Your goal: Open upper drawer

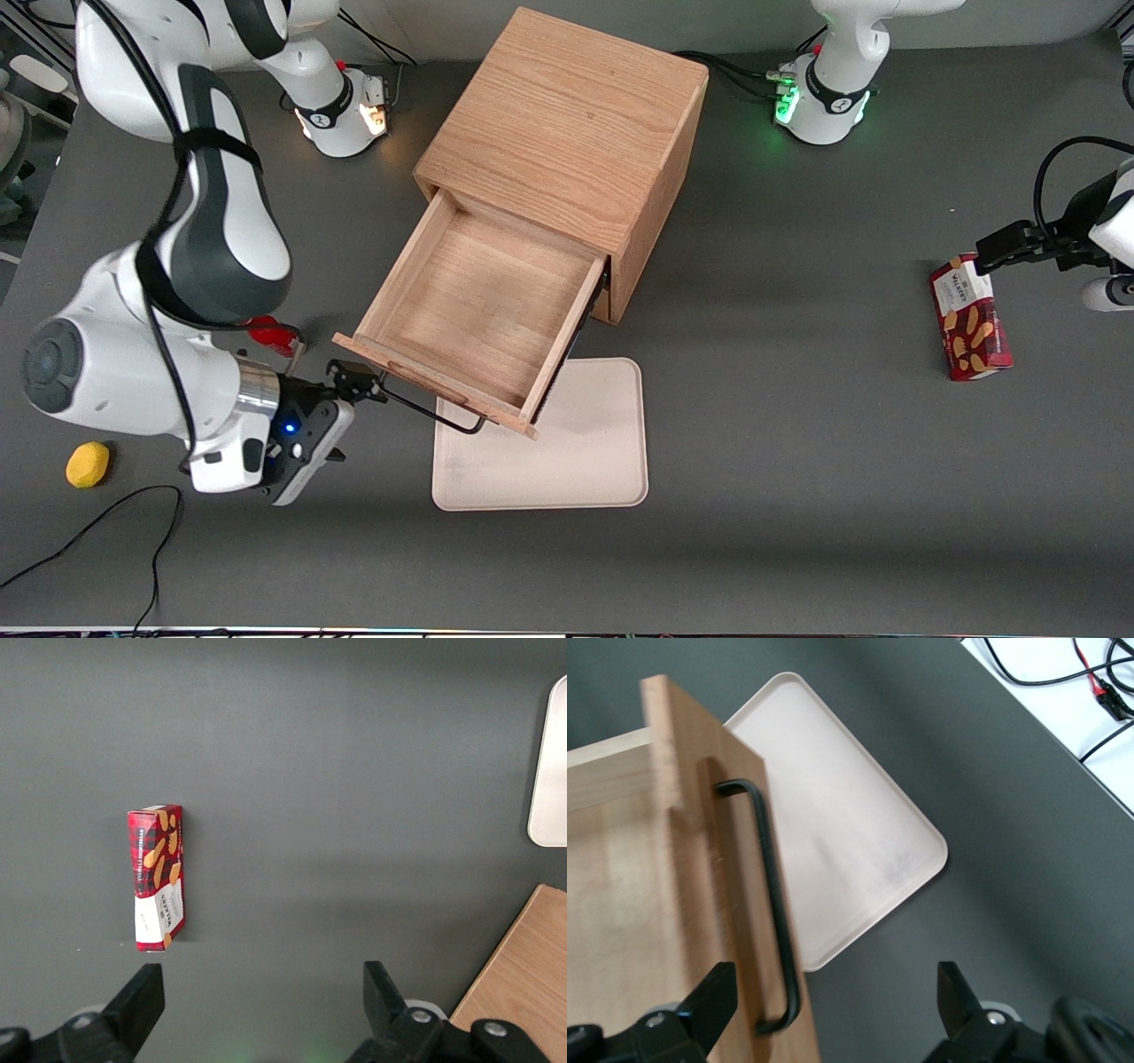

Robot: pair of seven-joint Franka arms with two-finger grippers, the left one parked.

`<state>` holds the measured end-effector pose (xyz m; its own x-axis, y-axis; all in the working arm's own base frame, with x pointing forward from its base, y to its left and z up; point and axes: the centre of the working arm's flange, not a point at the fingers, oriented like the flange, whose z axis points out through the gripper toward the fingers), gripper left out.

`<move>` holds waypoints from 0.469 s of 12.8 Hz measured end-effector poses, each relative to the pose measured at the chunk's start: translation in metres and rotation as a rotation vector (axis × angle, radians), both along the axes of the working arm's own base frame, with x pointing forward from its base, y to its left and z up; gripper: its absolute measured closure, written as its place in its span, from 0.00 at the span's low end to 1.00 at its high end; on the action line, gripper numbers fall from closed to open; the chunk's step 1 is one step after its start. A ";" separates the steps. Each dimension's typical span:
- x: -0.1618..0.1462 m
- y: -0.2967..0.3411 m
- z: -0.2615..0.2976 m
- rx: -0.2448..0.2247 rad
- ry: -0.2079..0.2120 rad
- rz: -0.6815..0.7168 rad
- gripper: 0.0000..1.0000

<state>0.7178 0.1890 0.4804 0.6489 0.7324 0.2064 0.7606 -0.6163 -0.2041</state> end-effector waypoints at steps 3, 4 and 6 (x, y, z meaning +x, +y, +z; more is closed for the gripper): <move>-0.014 -0.024 0.035 -0.038 0.017 0.000 0.00; -0.020 -0.033 0.045 -0.069 0.035 0.003 0.00; -0.034 -0.058 0.062 -0.131 0.084 -0.012 0.00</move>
